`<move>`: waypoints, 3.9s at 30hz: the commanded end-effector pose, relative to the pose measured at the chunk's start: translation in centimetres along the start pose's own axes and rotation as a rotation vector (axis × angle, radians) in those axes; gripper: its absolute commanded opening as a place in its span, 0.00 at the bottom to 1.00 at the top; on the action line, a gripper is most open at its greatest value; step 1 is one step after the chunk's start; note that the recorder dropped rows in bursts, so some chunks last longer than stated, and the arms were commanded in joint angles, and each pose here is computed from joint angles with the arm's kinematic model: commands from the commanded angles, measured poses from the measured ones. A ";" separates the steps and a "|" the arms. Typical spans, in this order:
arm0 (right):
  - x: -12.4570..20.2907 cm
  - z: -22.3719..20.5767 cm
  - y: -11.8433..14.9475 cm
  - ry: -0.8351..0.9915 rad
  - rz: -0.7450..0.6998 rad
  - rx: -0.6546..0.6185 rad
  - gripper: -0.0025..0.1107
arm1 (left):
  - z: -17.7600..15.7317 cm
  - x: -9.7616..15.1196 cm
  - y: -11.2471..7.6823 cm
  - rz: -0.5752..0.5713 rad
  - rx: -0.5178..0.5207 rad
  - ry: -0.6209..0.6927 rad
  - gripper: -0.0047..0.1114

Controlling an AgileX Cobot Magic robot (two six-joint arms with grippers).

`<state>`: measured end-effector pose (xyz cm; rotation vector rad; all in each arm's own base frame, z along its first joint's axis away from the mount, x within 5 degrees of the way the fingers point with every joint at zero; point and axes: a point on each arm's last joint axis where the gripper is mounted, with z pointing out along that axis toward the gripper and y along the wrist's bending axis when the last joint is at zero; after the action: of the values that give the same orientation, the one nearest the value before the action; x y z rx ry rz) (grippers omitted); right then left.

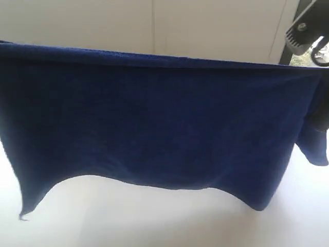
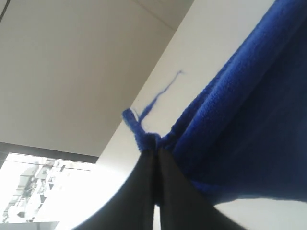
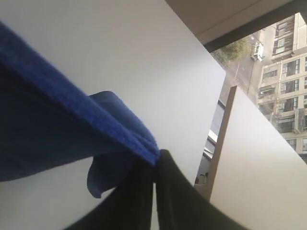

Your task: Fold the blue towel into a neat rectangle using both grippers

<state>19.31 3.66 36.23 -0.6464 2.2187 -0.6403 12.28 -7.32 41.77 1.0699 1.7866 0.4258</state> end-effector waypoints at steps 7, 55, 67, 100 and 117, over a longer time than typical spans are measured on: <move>2.2 -3.2 -1.5 0.118 -0.007 -0.036 0.02 | -1.3 3.2 -0.4 0.004 0.083 0.260 0.04; -6.7 17.3 9.0 -0.058 -0.114 0.065 0.68 | 23.0 3.6 -8.6 -0.197 0.103 0.118 0.94; -5.7 17.7 9.8 0.050 -0.037 0.000 0.68 | 24.3 2.3 -13.4 -0.412 0.316 0.092 0.54; -4.5 17.3 10.4 0.179 -0.061 -0.086 0.68 | 26.5 11.4 -19.2 -0.275 0.266 0.674 0.04; -2.4 15.9 8.3 0.286 -0.053 -0.360 0.64 | 23.8 13.5 -19.6 -0.235 0.326 1.043 0.04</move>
<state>31.01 8.10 22.88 -0.8039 2.5468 -0.5195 24.61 -13.07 12.13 1.0147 2.6399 0.4958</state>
